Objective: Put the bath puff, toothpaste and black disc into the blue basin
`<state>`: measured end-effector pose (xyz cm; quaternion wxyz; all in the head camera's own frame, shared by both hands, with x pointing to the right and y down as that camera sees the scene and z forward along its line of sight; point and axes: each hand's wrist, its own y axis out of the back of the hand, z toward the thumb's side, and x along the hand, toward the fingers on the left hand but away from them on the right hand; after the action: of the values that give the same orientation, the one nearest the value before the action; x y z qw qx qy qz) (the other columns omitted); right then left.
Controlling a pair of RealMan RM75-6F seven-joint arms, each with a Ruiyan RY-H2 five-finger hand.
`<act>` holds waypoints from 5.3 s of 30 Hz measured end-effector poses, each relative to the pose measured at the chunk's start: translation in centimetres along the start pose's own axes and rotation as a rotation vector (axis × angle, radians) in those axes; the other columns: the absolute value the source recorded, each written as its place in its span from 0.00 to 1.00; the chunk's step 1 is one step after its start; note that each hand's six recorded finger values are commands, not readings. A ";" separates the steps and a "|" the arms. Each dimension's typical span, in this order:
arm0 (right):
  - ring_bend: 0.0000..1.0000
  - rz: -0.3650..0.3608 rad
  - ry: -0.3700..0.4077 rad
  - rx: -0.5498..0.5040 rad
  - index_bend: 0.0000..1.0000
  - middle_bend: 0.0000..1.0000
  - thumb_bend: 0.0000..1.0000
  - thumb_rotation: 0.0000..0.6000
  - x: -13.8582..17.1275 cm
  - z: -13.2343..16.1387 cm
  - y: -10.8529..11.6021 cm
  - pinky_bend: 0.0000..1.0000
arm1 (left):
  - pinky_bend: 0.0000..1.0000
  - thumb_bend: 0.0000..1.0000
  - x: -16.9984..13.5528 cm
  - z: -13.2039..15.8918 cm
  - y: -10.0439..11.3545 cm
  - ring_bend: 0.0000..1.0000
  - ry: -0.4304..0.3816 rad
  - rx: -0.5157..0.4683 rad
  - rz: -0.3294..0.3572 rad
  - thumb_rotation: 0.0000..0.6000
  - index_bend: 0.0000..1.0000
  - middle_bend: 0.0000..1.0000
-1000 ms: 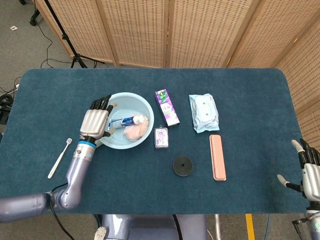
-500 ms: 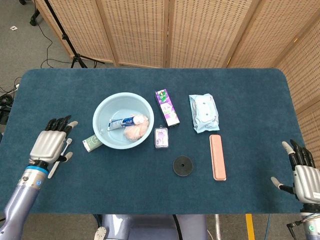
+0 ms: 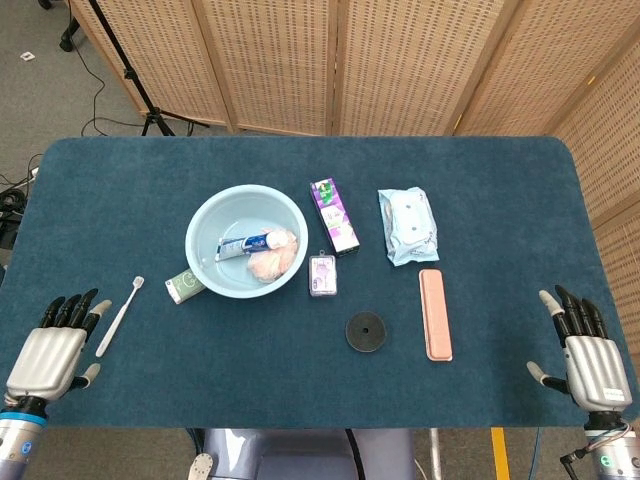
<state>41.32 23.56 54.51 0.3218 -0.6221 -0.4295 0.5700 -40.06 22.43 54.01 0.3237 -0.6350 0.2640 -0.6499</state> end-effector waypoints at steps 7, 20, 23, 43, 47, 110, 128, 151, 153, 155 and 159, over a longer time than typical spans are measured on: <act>0.00 0.049 0.060 0.050 0.06 0.00 0.16 1.00 1.0 1.8 -1.0 0.00 | 0.00 0.26 -1.2 -1.2 -2.7 0.00 0.030 -0.035 -0.017 1.00 0.00 0.00; 0.00 0.193 0.274 0.174 0.10 0.00 0.16 1.00 1.1 9.0 -3.5 0.00 | 0.00 0.26 -1.1 -1.5 -3.9 0.00 0.018 -0.100 -0.034 1.00 0.00 0.00; 0.00 0.230 0.335 0.160 0.12 0.02 0.16 1.00 1.0 11.5 -4.2 0.00 | 0.00 0.26 -1.1 -1.6 -3.9 0.00 0.018 -0.108 -0.032 1.00 0.00 0.00; 0.06 0.354 0.419 0.135 0.11 0.04 0.20 1.00 -2.9 18.7 -9.0 0.00 | 0.00 0.26 -0.6 -2.0 -4.6 0.00 0.024 -0.138 -0.059 1.00 0.00 0.00; 0.13 0.384 0.391 0.133 0.05 0.11 0.21 1.00 -3.4 18.4 -9.7 0.00 | 0.00 0.26 -0.5 -1.9 -4.7 0.00 0.020 -0.147 -0.063 1.00 0.00 0.00; 0.05 0.377 0.442 0.176 0.15 0.05 0.21 1.00 -7.6 22.1 -14.4 0.02 | 0.00 0.27 0.5 -1.4 -7.8 0.00 0.004 -0.190 -0.176 1.00 0.00 0.00; 0.05 0.380 0.428 0.178 0.17 0.05 0.21 1.00 -8.6 23.0 -15.9 0.02 | 0.00 0.27 0.4 -0.8 -8.3 0.00 -0.021 -0.198 -0.205 1.00 0.00 0.00; 0.05 0.376 0.383 0.246 0.29 0.05 0.25 1.00 -11.1 22.0 -17.2 0.02 | 0.00 0.28 0.2 0.1 -9.2 0.00 -0.055 -0.208 -0.247 1.00 0.00 0.00; 0.05 0.374 0.377 0.245 0.31 0.05 0.26 1.00 -11.2 21.8 -17.3 0.02 | 0.00 0.28 0.2 0.2 -9.2 0.00 -0.059 -0.209 -0.248 1.00 0.00 0.00; 0.05 0.374 0.377 0.249 0.33 0.05 0.26 1.00 -11.0 21.7 -17.2 0.02 | 0.00 0.28 0.1 0.3 -9.2 0.00 -0.063 -0.211 -0.249 1.00 0.00 0.00; 0.05 0.369 0.365 0.247 0.36 0.06 0.26 1.00 -11.0 21.5 -17.0 0.02 | 0.00 0.28 0.0 0.5 -9.2 0.00 -0.070 -0.213 -0.251 1.00 0.00 0.00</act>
<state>17.49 18.89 71.31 0.3579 -0.7382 -0.1716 0.5454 -40.39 28.44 60.99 0.1798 -0.7159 0.2389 -0.6310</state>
